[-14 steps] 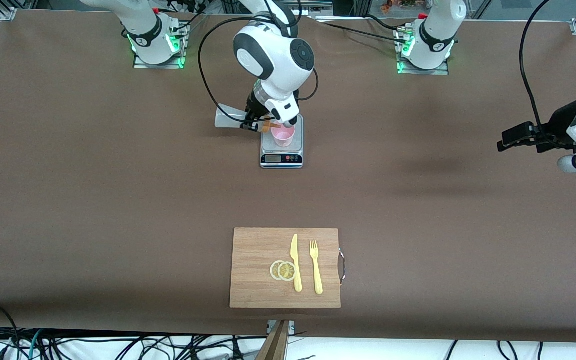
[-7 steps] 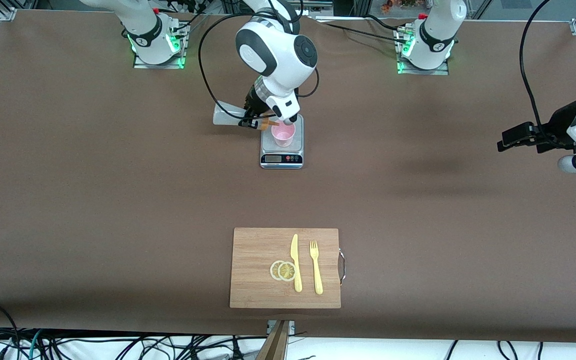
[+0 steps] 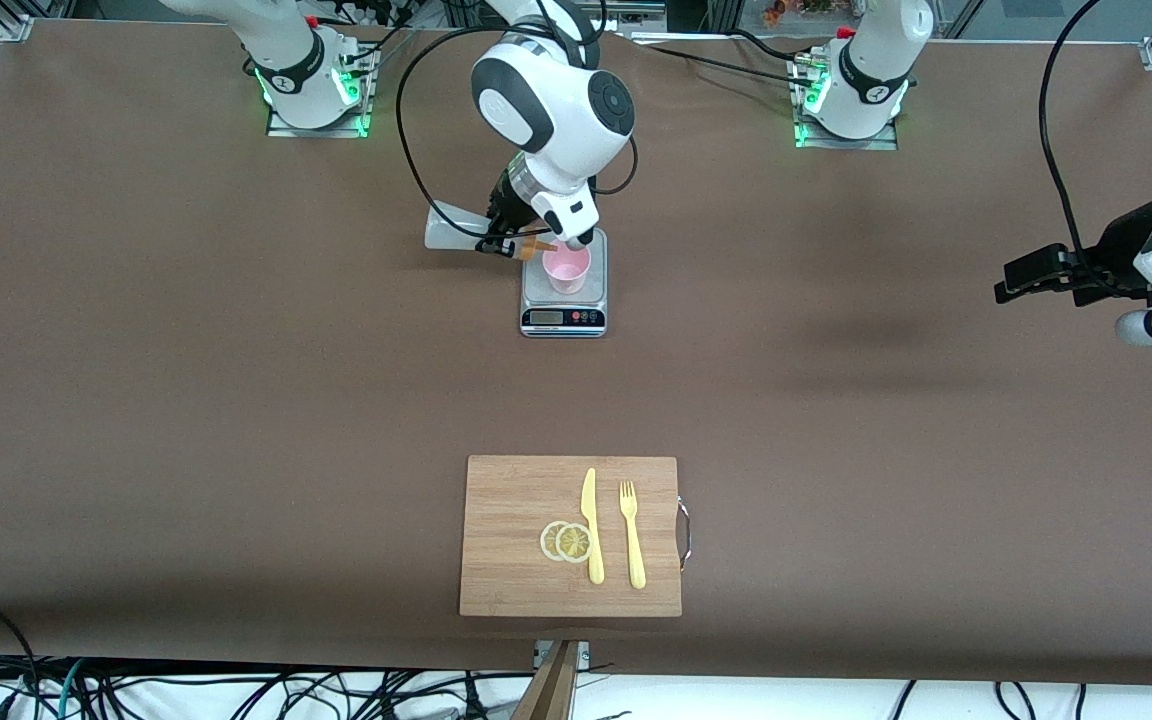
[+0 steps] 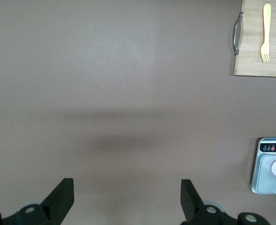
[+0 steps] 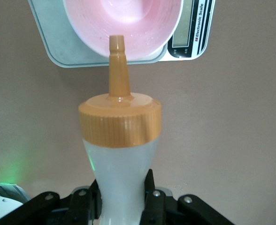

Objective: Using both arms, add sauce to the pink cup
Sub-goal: 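Tilt the bottle nozzle into the pink cup with the right gripper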

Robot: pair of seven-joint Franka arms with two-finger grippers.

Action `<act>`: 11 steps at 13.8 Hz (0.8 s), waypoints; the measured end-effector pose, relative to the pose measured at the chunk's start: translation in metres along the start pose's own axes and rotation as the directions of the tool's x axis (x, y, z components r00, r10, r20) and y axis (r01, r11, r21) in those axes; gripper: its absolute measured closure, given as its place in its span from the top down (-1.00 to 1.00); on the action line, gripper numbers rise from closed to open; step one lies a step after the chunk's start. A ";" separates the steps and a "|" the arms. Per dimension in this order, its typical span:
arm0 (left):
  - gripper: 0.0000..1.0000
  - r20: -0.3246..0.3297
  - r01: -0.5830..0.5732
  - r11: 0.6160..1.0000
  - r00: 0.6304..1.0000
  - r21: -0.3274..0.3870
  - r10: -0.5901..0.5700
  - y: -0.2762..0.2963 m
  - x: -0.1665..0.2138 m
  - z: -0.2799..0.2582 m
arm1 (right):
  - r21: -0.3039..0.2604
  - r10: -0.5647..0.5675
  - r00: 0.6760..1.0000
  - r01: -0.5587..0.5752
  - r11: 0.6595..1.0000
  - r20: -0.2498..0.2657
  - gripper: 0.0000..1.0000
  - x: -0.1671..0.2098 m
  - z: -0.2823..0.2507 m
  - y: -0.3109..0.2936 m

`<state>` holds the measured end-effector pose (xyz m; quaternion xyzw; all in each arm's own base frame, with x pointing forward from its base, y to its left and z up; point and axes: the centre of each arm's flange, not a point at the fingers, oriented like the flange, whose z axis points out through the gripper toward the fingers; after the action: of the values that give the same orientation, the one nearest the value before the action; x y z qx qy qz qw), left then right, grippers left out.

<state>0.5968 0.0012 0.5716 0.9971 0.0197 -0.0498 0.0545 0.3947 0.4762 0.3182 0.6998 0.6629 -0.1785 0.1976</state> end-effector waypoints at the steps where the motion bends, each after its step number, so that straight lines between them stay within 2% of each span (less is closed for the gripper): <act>1: 1.00 0.000 0.000 1.000 1.000 0.000 0.000 0.000 0.000 0.000 | 0.000 0.000 1.000 0.000 1.000 0.000 -0.32 0.000 0.000 0.000; 11: 1.00 0.000 0.000 1.000 1.000 0.000 0.000 0.000 0.000 0.000 | 0.002 0.011 1.000 -0.011 1.000 0.003 -0.32 -0.003 0.002 0.004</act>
<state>0.5968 0.0012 0.5716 0.9971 0.0197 -0.0498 0.0545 0.3985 0.4730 0.3183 0.7033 0.6587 -0.1790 0.1987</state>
